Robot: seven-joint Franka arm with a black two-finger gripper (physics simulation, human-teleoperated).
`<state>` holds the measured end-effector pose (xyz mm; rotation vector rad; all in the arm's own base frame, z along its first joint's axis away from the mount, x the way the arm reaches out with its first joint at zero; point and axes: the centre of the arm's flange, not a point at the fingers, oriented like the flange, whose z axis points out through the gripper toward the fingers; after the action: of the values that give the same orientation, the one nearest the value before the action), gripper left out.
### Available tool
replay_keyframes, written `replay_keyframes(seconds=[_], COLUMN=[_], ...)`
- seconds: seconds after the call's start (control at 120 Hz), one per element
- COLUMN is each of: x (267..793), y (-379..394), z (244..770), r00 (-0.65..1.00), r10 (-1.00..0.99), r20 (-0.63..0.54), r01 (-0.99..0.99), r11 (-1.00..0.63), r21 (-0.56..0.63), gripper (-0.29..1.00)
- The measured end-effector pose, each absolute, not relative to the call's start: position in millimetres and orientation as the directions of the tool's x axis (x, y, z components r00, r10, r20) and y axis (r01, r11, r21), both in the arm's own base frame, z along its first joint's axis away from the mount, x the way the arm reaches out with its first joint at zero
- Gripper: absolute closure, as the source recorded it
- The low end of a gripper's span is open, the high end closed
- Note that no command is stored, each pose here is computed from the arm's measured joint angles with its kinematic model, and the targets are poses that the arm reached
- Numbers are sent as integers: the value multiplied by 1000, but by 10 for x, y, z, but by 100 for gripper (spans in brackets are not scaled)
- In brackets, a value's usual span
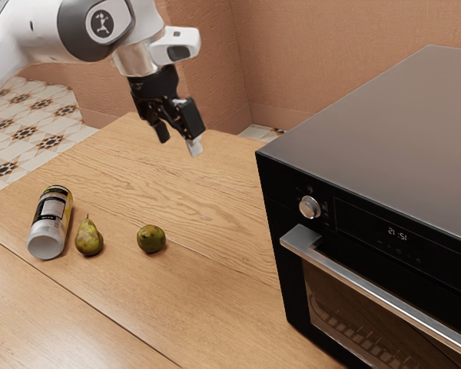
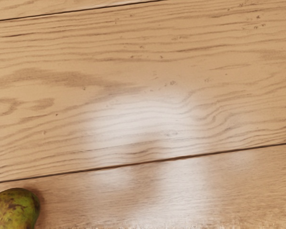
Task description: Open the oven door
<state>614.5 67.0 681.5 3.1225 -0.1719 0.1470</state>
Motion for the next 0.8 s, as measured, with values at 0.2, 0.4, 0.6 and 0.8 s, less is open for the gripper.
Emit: replay_keyframes(seconds=[0.2,0.4,0.6,0.8], x=[5823,2237,1256,2026], y=[664,-2281,-3439,-4391], z=[7439,9511,7806,7597], r00=[963,382,-169,-407], r10=[-199,-851,-979,-909], r20=[183,361,117,87], r01=[-197,-737,-926,-866], r11=[-980,-516,117,353], r21=[-31,-436,-359,-354], gripper=[0,0,0,0])
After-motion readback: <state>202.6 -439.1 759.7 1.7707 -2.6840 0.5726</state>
